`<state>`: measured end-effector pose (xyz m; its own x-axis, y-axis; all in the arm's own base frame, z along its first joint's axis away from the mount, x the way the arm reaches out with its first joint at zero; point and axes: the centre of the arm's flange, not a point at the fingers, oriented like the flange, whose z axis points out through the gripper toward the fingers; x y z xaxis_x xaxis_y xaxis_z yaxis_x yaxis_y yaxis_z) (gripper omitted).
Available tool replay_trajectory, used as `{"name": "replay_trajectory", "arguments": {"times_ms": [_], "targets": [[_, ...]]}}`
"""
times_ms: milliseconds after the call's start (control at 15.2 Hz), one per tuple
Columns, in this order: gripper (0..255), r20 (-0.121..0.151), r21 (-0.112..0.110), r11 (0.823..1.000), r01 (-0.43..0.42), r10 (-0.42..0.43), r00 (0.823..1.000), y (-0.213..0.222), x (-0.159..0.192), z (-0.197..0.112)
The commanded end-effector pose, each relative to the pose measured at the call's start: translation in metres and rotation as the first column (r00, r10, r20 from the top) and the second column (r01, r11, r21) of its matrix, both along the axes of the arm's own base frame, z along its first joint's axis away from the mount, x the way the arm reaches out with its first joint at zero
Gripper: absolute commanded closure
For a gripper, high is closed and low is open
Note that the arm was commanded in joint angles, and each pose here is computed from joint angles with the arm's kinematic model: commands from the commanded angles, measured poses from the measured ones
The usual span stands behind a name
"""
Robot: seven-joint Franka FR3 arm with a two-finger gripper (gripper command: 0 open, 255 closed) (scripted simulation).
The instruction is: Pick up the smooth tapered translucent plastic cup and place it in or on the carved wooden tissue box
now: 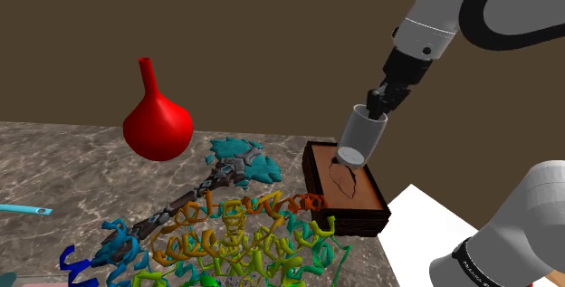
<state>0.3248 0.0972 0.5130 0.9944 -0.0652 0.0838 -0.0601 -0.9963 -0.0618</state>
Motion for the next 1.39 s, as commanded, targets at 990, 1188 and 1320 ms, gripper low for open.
{"name": "replay_trajectory", "arguments": {"times_ms": [990,1188,1320], "targets": [[255,0.001,0.0,1.0,0.0,0.0,1.0,-0.001,0.0,-0.047],[0,0.001,0.0,1.0,0.0,0.0,1.0,-0.001,0.0,-0.047],[0,0.001,0.0,1.0,0.0,0.0,1.0,-0.001,0.0,-0.047]]}}
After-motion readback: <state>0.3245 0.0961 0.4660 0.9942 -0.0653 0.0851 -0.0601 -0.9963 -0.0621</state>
